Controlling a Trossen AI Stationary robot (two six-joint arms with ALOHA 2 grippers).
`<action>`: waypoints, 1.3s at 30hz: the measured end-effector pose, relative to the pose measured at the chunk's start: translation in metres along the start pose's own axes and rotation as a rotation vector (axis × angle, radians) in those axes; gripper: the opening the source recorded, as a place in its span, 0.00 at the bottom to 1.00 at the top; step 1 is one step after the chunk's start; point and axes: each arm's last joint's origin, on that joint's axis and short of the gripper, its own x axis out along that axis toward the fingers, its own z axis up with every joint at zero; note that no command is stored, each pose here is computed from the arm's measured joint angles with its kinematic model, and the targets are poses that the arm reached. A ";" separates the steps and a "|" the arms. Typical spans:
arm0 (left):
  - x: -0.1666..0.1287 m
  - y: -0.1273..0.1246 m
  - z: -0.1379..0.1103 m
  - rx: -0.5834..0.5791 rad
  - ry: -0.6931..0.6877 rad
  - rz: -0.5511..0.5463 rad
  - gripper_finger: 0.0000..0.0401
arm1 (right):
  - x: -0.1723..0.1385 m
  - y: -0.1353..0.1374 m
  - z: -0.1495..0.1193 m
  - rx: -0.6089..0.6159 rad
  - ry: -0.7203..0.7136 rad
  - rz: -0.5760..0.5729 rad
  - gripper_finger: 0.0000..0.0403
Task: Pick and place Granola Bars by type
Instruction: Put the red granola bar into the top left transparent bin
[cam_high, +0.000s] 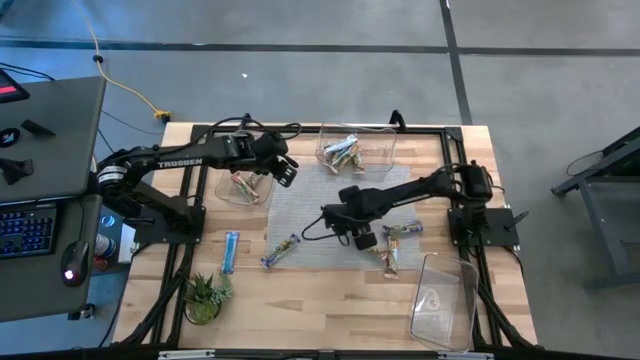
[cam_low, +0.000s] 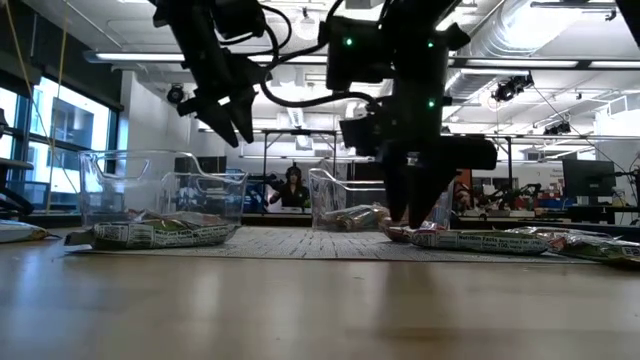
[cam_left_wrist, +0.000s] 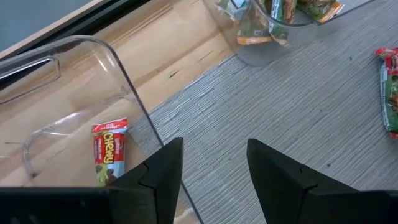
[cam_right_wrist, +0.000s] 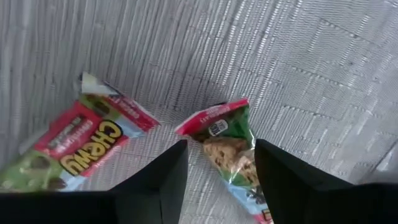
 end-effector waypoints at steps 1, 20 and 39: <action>0.000 0.000 0.000 0.000 -0.001 -0.001 0.43 | 0.001 -0.002 -0.001 -0.006 -0.002 0.012 0.42; 0.000 -0.001 0.001 -0.004 -0.014 -0.005 0.43 | 0.005 -0.023 -0.004 -0.072 -0.055 0.096 0.42; 0.000 -0.002 0.003 -0.011 -0.035 -0.015 0.43 | 0.030 -0.014 -0.018 -0.072 -0.085 0.100 0.42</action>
